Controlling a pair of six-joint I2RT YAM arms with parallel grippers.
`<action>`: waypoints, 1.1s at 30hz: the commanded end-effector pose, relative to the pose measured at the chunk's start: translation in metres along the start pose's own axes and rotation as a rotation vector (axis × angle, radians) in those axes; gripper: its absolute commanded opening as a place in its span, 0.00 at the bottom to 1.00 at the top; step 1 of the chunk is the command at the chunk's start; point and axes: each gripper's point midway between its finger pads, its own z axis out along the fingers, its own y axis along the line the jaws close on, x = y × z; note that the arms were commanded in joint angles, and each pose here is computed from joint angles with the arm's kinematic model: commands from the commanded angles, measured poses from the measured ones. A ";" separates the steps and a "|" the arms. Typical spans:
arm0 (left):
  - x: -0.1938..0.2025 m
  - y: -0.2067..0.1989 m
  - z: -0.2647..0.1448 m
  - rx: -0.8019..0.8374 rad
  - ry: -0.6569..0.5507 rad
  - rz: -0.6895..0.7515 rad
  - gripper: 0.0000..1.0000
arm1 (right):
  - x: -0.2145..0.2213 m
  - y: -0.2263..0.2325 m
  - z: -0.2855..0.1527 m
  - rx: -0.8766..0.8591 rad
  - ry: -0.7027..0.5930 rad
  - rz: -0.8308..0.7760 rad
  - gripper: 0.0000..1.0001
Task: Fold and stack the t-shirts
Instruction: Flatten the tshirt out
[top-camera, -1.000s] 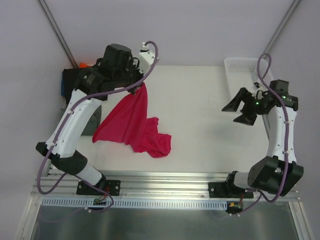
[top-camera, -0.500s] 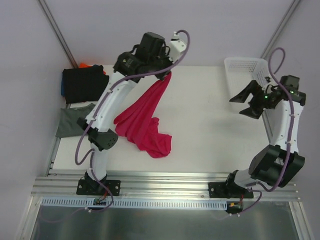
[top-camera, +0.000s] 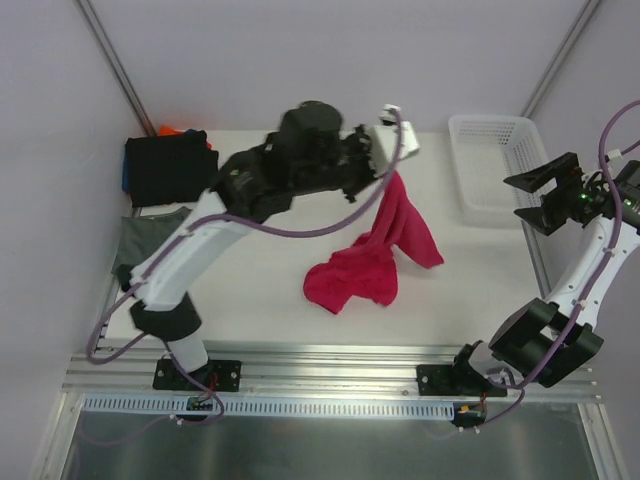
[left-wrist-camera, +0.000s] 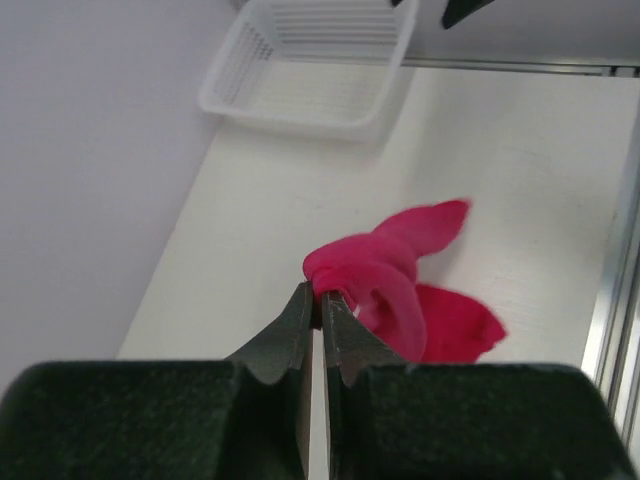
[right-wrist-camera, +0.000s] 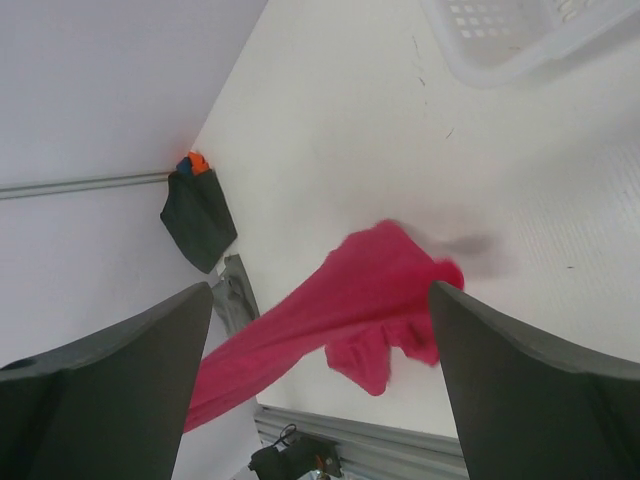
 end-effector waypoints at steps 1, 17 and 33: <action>-0.012 0.063 -0.096 -0.262 -0.076 0.070 0.00 | 0.003 0.011 -0.005 -0.048 -0.008 0.007 0.94; 0.107 0.122 -0.059 -0.295 0.270 -0.043 0.00 | 0.012 0.008 -0.004 -0.031 0.002 -0.017 0.94; -0.018 0.115 -0.026 -0.219 -0.108 0.252 0.00 | 0.010 0.012 -0.005 -0.059 -0.005 -0.006 0.94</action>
